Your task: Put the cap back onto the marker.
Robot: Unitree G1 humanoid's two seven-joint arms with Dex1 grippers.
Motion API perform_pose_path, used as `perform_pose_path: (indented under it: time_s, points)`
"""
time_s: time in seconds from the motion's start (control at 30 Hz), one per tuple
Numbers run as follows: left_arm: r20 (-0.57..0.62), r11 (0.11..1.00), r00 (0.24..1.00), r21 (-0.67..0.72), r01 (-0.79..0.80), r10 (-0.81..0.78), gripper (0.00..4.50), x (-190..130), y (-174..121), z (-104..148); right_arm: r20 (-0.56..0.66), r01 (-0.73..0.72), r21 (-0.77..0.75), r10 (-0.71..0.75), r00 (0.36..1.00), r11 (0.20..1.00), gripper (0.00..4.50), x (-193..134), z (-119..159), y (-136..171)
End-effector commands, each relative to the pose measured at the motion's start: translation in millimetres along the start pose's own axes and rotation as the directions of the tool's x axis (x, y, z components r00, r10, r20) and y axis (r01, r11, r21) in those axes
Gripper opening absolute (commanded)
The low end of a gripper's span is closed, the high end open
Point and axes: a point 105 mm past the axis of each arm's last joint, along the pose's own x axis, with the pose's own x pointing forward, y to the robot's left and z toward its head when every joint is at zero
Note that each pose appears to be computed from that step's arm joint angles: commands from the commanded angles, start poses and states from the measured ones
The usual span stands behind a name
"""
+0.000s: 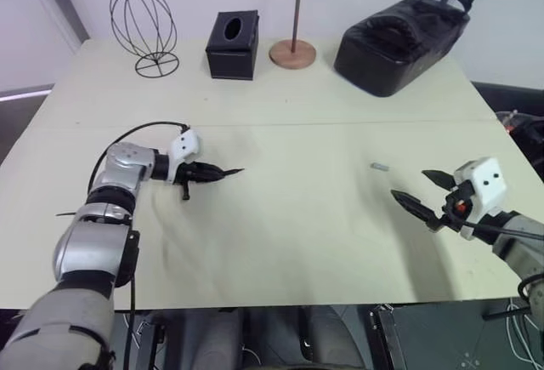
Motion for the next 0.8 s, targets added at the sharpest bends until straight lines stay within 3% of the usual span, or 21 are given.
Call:
perform_pose_path:
  time_s: [0.03, 0.2, 0.37, 0.57, 0.8]
  points:
    - [0.060, 0.999, 0.998, 0.048, 0.018, -0.020, 0.04, -7.9, 5.6, 22.6, 0.044, 0.038, -0.093, -0.034, 0.998, 0.995, 4.32, 9.7, 7.0, -21.2]
    - [0.157, 0.978, 0.978, 0.178, 0.109, -0.137, 0.04, -15.5, 4.4, 74.1, 0.017, -0.041, -0.177, 0.045, 0.999, 0.983, 4.32, 35.5, 0.3, -33.4]
    - [0.181, 0.948, 0.960, 0.277, 0.160, -0.215, 0.04, -25.9, -18.5, 99.1, 0.000, -0.145, -0.192, 0.148, 0.989, 0.971, 4.32, 59.3, -5.2, -31.7]
    - [0.198, 0.956, 0.957, 0.245, 0.163, -0.214, 0.04, -46.4, -54.7, 104.5, -0.047, -0.213, -0.174, 0.208, 0.977, 0.961, 4.32, 74.8, -15.8, -36.5]
    - [0.193, 0.988, 0.974, 0.121, 0.093, -0.115, 0.04, -62.9, -80.5, 94.3, -0.021, -0.231, -0.104, 0.230, 0.973, 0.967, 4.32, 91.6, -13.6, -38.6]
